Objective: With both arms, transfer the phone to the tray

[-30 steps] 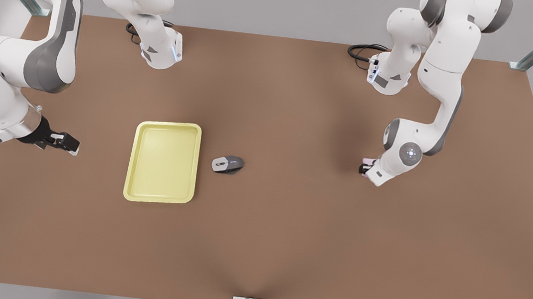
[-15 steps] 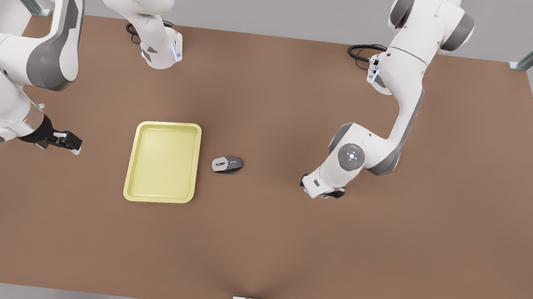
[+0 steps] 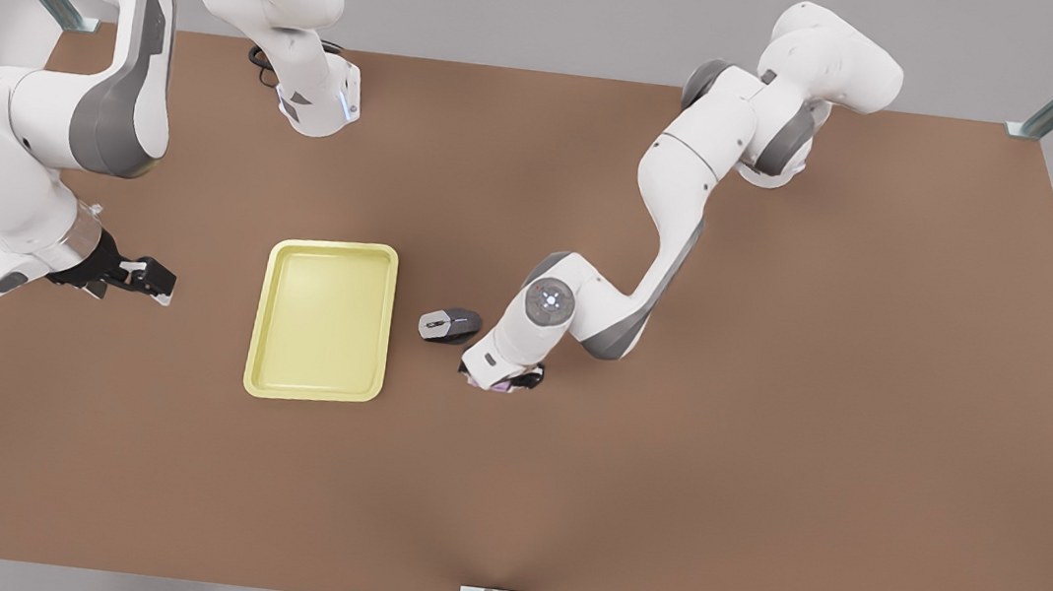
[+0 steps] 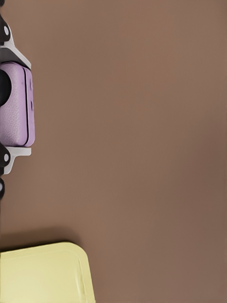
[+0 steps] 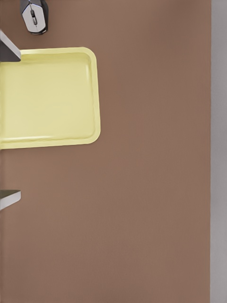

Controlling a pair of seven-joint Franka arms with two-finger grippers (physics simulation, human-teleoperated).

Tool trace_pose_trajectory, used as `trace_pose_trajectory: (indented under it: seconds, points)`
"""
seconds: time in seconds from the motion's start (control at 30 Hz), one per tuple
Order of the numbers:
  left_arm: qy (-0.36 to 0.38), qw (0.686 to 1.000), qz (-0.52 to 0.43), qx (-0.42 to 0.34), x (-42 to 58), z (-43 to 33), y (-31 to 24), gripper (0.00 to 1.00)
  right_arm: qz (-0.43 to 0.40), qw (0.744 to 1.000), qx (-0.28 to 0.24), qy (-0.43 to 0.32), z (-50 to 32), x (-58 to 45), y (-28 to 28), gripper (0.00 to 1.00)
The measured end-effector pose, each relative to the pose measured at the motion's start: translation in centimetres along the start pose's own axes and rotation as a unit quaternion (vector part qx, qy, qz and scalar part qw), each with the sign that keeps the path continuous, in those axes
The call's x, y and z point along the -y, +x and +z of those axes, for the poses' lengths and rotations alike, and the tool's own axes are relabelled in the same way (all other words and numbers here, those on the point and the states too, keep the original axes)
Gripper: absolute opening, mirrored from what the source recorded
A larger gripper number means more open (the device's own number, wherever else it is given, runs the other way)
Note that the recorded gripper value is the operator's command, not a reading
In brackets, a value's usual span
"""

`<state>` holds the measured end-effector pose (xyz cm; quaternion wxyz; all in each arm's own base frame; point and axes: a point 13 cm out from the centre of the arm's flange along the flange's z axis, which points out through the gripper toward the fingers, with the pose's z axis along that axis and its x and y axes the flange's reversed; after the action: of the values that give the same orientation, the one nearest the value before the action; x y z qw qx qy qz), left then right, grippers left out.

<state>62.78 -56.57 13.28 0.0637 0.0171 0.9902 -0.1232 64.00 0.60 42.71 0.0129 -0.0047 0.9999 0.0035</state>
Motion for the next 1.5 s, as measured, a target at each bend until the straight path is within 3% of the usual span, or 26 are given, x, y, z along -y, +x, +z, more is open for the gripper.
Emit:
trace_pose_trajectory:
  seconds: [0.2, 0.27, 0.4, 0.5, 0.57, 0.73, 0.83, 0.87, 0.93, 1.0, 1.17, 1.37, 1.5]
  points:
    - [-0.006, 0.999, -0.01, 0.042, 0.1, 1.0, -1.6, 0.84, -0.002, 1.0, 0.001, 0.001, 0.0, 0.1, -0.1, 1.0]
    - [-0.012, 0.999, 0.003, 0.049, 0.6, 1.4, -1.1, 1.0, -0.003, 1.0, 0.001, 0.001, 0.0, 0.1, -0.1, 1.0]
    - [0.005, 0.999, 0.024, 0.049, 3.4, 2.4, 0.8, 1.0, -0.004, 1.0, 0.0, 0.001, 0.1, 0.1, -0.1, 1.0]
    - [0.031, 0.998, -0.01, 0.054, 1.3, -9.9, -5.2, 1.0, -0.006, 1.0, -0.004, 0.001, 0.7, -0.1, -0.2, 1.0]
    - [0.001, 0.998, -0.037, 0.042, -5.8, -17.3, -8.0, 1.0, -0.023, 1.0, -0.008, 0.0, 1.5, -2.7, -0.7, 1.0]
    - [-0.075, 0.991, -0.107, -0.035, -27.7, -26.7, -7.4, 1.0, -0.069, 0.997, -0.022, -0.016, 6.8, -13.9, -2.3, 1.0]
    - [-0.079, 0.988, -0.132, -0.025, -35.9, -37.6, -6.6, 1.0, -0.084, 0.995, -0.049, -0.027, 12.8, -20.2, -1.9, 1.0]
    - [-0.085, 0.986, -0.137, -0.032, -38.2, -40.2, -3.8, 1.0, -0.084, 0.994, -0.056, -0.027, 15.0, -21.7, -1.9, 1.0]
    - [-0.089, 0.985, -0.135, -0.054, -41.2, -40.6, 1.3, 1.0, -0.072, 0.995, -0.058, -0.029, 18.8, -23.0, -2.4, 1.0]
    - [-0.089, 0.987, -0.122, -0.059, -42.6, -40.8, 2.7, 1.0, -0.055, 0.997, -0.051, -0.031, 21.8, -23.3, -3.3, 1.0]
    - [-0.087, 0.99, -0.085, -0.067, -44.1, -40.7, 3.2, 1.0, -0.032, 0.998, -0.023, -0.043, 26.1, -25.9, -4.7, 1.0]
    - [-0.085, 0.993, -0.034, -0.075, -43.5, -40.4, 3.4, 1.0, -0.021, 0.994, 0.054, -0.088, 26.9, -37.2, -9.4, 1.0]
    - [-0.083, 0.993, 0.0, -0.087, -42.2, -39.6, 3.7, 1.0, -0.022, 0.994, 0.064, -0.09, 27.8, -43.8, -7.4, 1.0]
